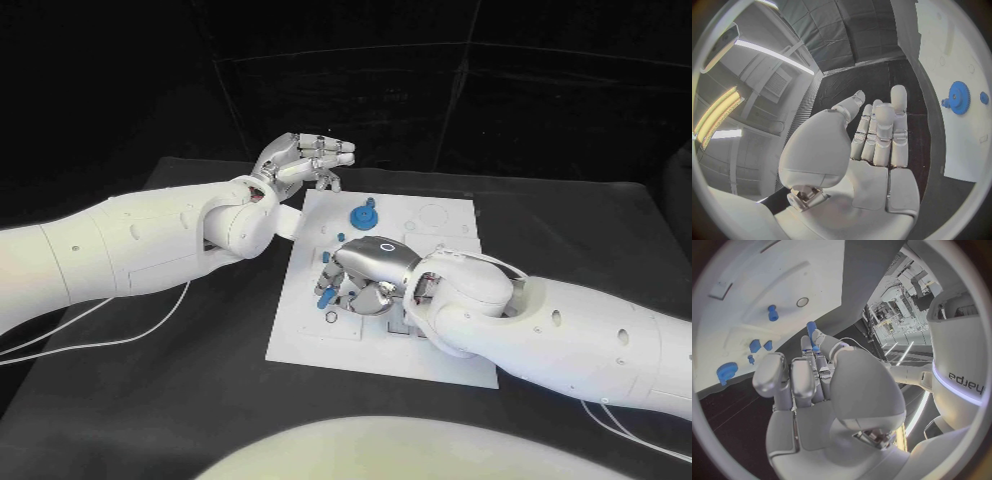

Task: Assemble the parts on the task board

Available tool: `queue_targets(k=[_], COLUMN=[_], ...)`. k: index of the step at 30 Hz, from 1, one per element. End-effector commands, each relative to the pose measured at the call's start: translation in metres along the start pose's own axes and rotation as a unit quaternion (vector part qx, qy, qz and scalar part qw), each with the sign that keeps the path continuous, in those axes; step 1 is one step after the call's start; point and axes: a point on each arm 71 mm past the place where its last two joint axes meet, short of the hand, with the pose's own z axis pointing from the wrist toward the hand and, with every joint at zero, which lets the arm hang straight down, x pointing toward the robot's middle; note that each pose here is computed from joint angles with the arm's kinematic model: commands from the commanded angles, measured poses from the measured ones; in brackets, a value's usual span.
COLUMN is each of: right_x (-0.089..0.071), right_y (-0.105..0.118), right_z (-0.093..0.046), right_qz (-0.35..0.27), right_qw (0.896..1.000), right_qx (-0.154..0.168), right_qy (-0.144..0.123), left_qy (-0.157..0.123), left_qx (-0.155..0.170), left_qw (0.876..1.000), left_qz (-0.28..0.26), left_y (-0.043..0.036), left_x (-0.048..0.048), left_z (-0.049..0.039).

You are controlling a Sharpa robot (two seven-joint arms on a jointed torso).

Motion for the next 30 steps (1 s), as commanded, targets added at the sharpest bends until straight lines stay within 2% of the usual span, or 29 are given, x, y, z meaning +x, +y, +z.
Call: queue_targets(k=[1, 18, 30], right_x=[0.005, 0.016, 0.02], right_y=[0.001, -0.004, -0.006], right_z=[0.002, 0.004, 0.005], right_qz=[-0.018, -0.041, -0.062], right_qw=[0.999, 0.997, 0.995], right_qx=[-0.007, 0.008, 0.014], right_qy=[0.026, 0.06, 0.074], left_qy=[0.003, 0.003, 0.004], left_qx=[0.004, 0.004, 0.004], left_qw=[1.0, 1.0, 1.0], left_qz=[-0.003, -0.003, -0.003], left_y=[-0.0017, -0.0017, -0.0016], left_x=[0.0012, 0.0013, 0.0011], left_z=[0.0008, 0.0009, 0.0009])
